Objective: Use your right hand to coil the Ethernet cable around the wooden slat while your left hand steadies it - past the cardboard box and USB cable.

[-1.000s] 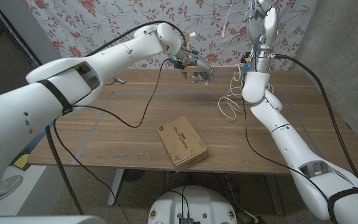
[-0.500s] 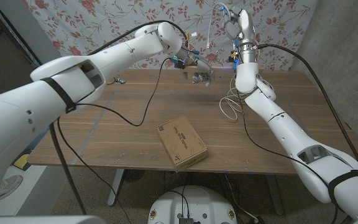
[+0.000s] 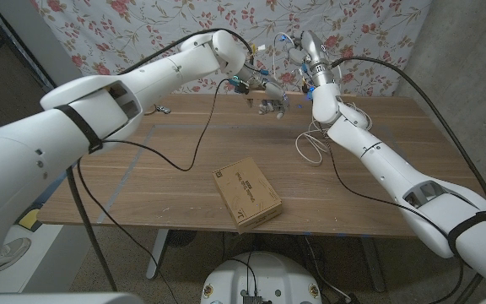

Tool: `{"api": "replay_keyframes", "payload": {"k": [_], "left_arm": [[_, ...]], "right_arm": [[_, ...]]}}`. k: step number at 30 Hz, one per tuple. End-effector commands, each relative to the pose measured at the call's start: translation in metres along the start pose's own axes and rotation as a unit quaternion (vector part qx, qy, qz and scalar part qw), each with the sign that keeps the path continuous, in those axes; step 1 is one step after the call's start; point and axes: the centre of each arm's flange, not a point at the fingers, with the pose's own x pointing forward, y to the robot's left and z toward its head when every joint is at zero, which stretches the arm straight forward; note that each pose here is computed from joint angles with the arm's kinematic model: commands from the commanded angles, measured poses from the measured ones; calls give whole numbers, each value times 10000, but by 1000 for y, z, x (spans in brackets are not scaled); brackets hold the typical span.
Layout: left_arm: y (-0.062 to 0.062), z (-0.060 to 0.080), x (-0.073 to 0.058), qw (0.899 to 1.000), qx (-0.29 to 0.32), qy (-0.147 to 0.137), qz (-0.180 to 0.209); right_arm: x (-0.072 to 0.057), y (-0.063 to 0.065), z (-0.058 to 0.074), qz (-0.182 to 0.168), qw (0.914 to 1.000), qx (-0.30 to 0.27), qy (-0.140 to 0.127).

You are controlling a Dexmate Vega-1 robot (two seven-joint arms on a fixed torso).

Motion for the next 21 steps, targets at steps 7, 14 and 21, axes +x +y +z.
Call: {"api": "replay_keyframes", "payload": {"k": [7,14,21], "left_arm": [[4,-4,-4,10000,41,-45,2],[2,-6,-8,10000,32,-49,16],[0,-8,-9,10000,33,-51,1]], "right_arm": [[14,3,-2,2009,9699,-1217,647],[16,-2,-3,2138,9689,-1095,591],[27,-9,3,2783,9463,-1456,763]]}}
